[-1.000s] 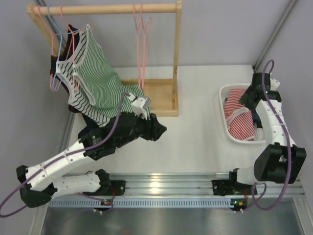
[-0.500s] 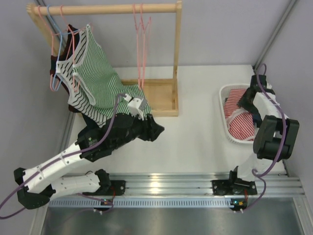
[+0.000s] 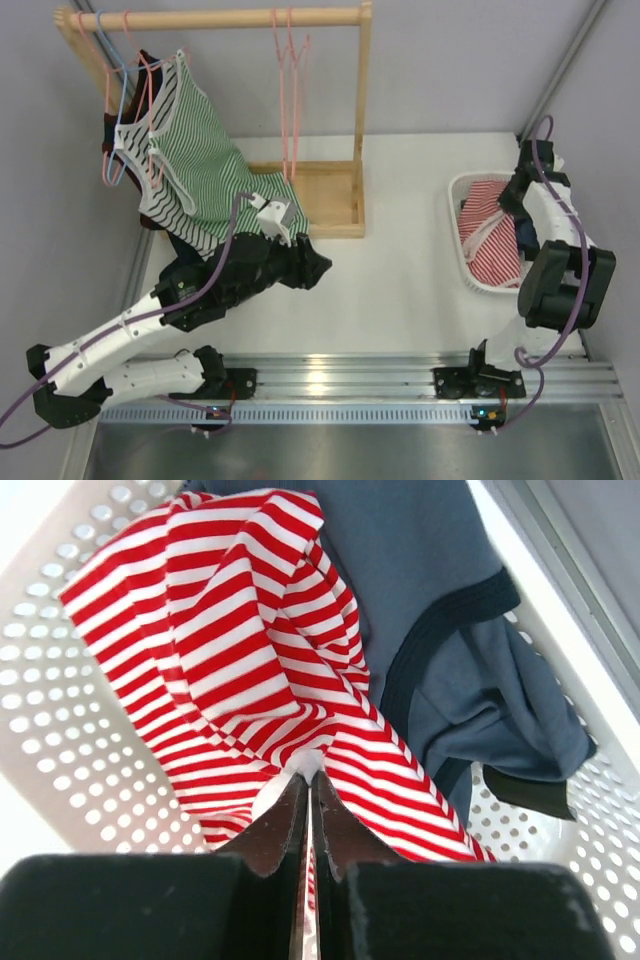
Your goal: Place the tank top on the hanger
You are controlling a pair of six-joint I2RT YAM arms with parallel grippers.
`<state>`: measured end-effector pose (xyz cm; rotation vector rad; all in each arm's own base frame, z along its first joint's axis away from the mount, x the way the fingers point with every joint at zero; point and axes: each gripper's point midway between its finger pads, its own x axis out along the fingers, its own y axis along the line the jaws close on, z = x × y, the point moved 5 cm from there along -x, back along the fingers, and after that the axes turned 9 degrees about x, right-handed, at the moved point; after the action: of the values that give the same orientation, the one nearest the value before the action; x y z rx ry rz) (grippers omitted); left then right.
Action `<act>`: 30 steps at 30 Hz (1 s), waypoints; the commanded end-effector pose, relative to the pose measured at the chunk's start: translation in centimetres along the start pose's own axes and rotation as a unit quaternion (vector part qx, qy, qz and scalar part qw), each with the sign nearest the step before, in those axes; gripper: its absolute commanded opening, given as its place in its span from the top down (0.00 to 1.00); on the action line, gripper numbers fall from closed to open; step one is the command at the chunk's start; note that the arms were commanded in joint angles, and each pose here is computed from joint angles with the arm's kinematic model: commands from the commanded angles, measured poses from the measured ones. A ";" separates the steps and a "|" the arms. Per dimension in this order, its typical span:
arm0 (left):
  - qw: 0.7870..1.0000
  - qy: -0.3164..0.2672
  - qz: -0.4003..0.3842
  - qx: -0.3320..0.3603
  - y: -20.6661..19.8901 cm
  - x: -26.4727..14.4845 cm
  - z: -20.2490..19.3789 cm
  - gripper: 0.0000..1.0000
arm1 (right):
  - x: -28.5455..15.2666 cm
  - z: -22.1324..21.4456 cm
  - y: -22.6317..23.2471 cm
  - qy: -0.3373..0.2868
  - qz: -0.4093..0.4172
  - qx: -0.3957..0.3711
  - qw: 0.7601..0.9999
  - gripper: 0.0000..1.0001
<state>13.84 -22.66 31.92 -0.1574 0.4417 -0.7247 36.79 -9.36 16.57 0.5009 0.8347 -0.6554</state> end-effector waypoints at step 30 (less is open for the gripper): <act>1.000 -0.003 0.014 0.007 -0.2 1.3 0.7 0.45 | -34.8 -1.9 12.2 -0.164 0.364 -0.121 0.909 1.00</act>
<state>14.50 -23.60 30.47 -0.1140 0.4840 -0.7066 27.78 8.87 47.12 0.4312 0.2916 -0.0208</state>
